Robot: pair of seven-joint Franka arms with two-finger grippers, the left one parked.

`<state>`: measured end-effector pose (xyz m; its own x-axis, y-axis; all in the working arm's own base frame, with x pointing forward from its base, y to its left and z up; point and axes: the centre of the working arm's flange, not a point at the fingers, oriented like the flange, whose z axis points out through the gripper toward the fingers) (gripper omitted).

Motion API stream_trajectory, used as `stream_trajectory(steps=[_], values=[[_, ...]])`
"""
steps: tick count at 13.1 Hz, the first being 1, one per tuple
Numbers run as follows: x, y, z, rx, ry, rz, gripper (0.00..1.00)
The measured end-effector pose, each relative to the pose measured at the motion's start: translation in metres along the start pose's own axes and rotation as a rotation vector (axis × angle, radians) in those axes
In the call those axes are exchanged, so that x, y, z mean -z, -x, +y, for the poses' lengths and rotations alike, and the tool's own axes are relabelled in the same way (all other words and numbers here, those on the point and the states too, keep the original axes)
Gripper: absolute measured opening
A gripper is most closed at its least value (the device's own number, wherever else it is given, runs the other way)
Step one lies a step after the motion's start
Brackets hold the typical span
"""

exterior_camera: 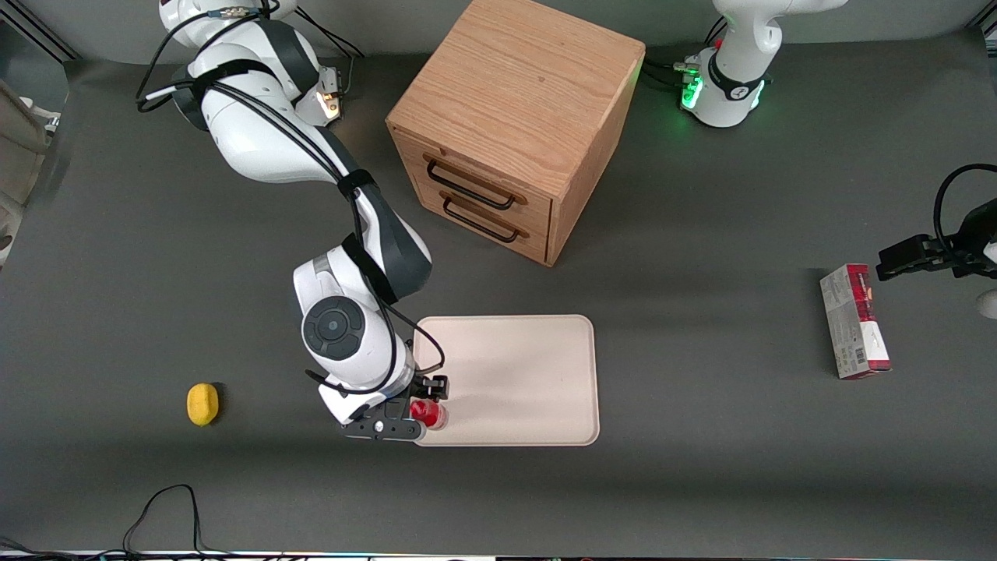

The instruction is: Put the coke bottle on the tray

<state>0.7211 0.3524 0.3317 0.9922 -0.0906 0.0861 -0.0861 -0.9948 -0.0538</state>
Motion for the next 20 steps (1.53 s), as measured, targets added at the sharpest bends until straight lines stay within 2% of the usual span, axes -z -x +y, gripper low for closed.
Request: stream_trajectory(steps=[2, 5, 8, 11, 13, 16, 18, 20], values=[[0.0, 0.0, 0.0, 0.0, 0.0, 0.001, 1.0], [0.009, -0.003, 0.002, -0.003, 0.003, 0.011, 1.0], [0.036, -0.009, 0.04, -0.008, 0.054, -0.055, 1.0], [0.098, -0.01, 0.128, 0.051, 0.002, -0.085, 1.0], [0.146, 0.017, 0.204, 0.111, 0.0, -0.107, 1.0], [0.192, 0.091, 0.299, 0.173, 0.003, -0.141, 1.0], [0.21, 0.132, 0.325, 0.168, 0.004, -0.143, 1.0], [0.226, 0.148, 0.333, 0.158, 0.005, -0.125, 1.0]])
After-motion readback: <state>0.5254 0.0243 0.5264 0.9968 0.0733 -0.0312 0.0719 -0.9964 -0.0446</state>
